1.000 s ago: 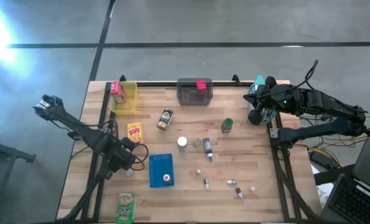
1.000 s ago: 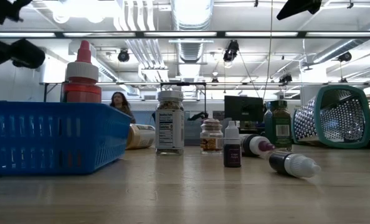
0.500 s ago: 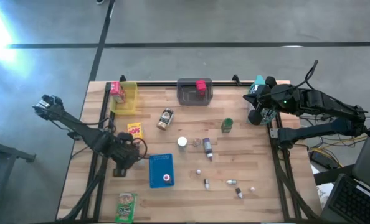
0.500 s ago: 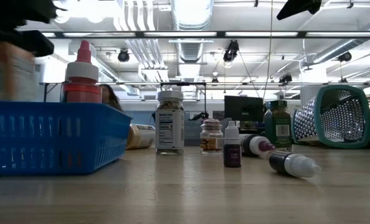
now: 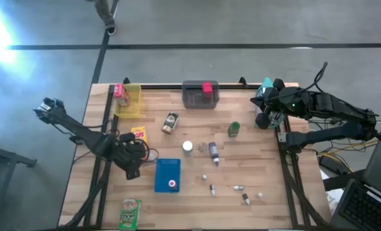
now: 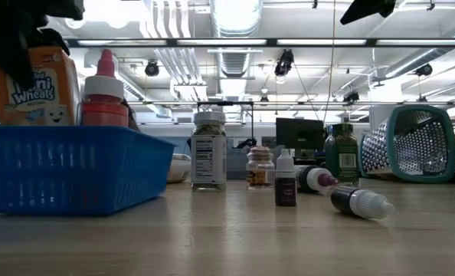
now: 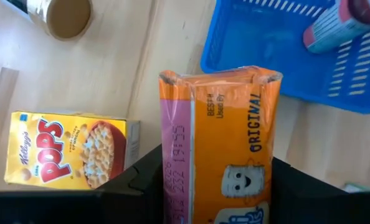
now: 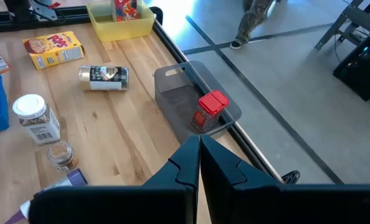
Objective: Pick & Place Kitchen Items
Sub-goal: Put the orange cereal box into the yellow bin
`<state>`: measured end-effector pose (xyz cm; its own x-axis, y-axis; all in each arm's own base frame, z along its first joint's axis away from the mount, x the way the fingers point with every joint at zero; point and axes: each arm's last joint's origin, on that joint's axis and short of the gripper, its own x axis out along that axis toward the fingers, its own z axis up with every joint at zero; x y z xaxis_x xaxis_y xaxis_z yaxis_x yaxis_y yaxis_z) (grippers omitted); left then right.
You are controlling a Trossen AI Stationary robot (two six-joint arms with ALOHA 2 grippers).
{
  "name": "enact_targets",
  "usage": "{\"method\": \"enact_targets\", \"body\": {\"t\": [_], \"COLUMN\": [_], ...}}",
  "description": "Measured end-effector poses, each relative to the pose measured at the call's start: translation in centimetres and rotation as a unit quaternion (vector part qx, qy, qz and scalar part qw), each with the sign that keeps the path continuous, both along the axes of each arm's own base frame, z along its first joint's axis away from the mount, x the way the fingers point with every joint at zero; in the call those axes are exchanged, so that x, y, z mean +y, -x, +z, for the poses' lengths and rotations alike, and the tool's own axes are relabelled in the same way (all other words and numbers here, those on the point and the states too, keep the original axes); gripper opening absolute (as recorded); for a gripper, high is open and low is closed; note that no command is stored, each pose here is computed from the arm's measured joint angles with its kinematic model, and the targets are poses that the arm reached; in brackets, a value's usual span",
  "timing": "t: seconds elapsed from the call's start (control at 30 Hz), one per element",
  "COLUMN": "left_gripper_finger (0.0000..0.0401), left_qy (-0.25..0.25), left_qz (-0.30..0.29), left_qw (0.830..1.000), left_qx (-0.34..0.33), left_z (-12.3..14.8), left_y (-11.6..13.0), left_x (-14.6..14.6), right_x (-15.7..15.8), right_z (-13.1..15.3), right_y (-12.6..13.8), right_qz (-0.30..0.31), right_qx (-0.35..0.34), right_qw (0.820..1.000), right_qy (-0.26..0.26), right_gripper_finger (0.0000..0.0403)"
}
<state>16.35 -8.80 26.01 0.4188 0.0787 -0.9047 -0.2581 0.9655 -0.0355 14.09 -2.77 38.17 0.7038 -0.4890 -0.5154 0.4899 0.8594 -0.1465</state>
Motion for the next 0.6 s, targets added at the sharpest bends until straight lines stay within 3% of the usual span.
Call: {"method": "enact_targets", "body": {"t": [0.2, 0.6], "left_gripper_finger": [0.0177, 0.0177], "left_qy": [0.023, 0.018], "left_qz": [0.027, 0.021], "left_qw": [0.999, 0.999], "left_qx": [-0.019, -0.037], "left_z": [1.3, 3.2], "left_y": [-0.2, -0.2], "left_x": [-0.1, -0.1], "right_x": [0.0, 0.0], "right_z": [0.0, 0.0], "right_y": [0.0, 0.0], "right_qz": [0.000, 0.000], "right_qx": [0.000, 0.000], "right_qw": [1.000, 1.000], "right_qy": [0.000, 0.000], "right_gripper_finger": [0.0008, 0.0008]}}
